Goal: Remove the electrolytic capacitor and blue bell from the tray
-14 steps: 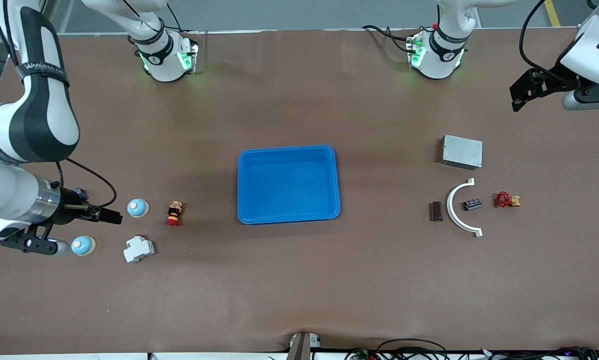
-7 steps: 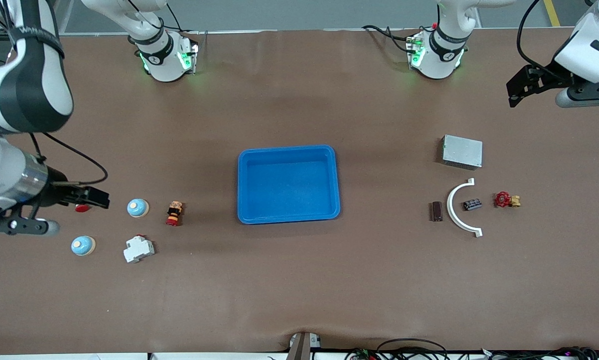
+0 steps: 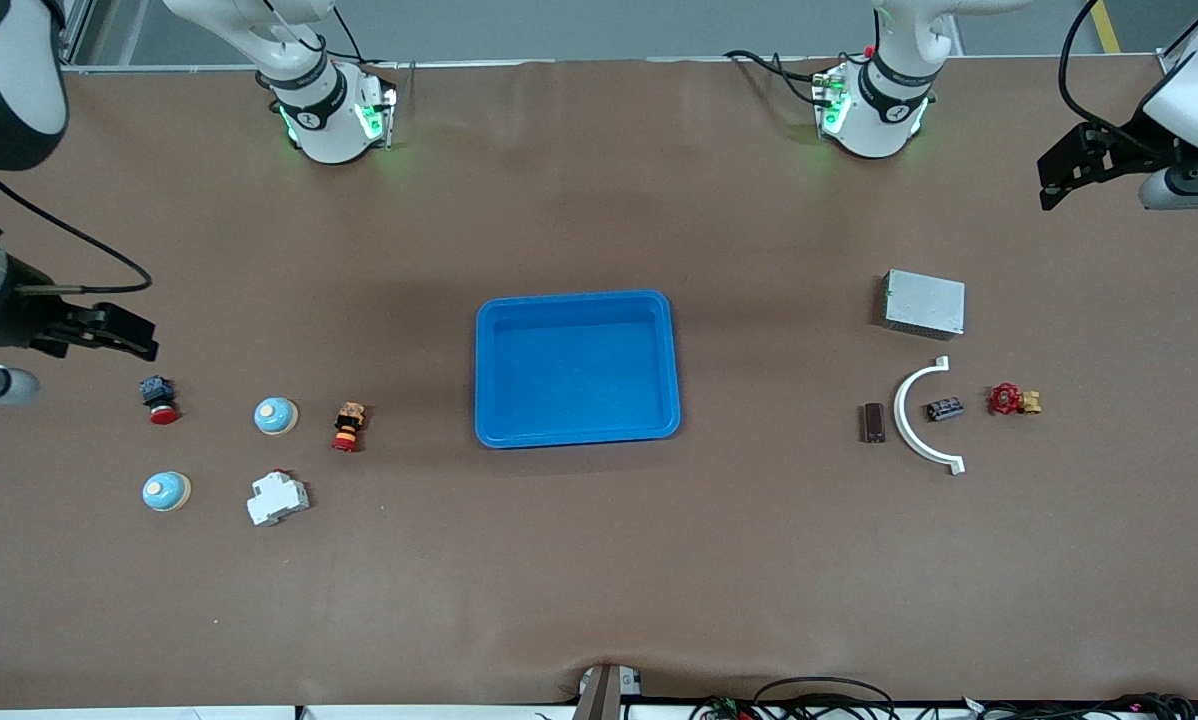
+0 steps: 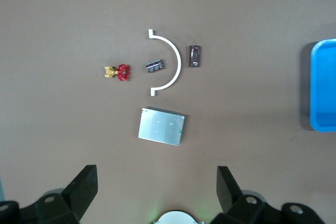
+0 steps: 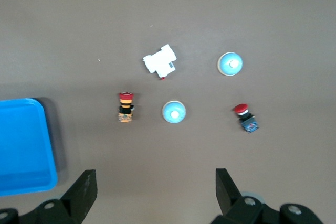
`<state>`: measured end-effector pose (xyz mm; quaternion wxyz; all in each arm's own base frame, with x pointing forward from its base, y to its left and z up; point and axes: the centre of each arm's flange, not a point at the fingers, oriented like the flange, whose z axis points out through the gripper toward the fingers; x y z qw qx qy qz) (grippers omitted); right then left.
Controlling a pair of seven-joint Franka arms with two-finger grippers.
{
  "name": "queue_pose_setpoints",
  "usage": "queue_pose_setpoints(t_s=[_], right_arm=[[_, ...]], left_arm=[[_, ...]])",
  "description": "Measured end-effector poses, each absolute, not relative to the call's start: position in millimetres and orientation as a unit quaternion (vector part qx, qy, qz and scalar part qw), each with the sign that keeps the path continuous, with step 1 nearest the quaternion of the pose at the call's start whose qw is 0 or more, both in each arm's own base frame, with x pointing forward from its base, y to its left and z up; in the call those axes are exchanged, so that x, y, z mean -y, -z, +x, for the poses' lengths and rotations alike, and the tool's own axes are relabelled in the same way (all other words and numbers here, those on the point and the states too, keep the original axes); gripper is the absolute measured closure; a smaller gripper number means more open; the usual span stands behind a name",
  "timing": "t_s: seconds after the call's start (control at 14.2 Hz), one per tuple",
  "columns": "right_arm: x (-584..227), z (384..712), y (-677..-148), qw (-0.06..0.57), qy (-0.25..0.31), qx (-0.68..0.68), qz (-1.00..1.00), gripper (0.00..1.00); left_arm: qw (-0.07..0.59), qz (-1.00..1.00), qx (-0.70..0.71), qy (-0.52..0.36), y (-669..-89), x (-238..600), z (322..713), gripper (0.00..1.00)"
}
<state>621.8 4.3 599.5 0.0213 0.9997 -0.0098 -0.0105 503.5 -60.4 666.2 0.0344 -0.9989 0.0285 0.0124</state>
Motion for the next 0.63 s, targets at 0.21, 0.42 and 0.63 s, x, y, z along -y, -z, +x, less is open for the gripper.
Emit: queue_pose_setpoints(t_s=[0.21,0.42,0.63], right_arm=[[30.7,611.5,-611.4,0.021,0.015,0.012,1.0,0.0],[30.6,597.9,-621.1,0.009,0.018,0.014,1.0,0.0],[24.9,577.5,-621.7,-0.003,0.015,0.013,1.0,0.0]], left_arm=[[0.032,-0.999,-0.028,-0.013,-666.3,59.8,503.5,0.0],[0.032,-0.999,-0.028,-0.013,-666.5,59.6,503.5,0.0],[0.032,-0.999,-0.027,-0.013,-666.6,59.5,503.4,0.0]])
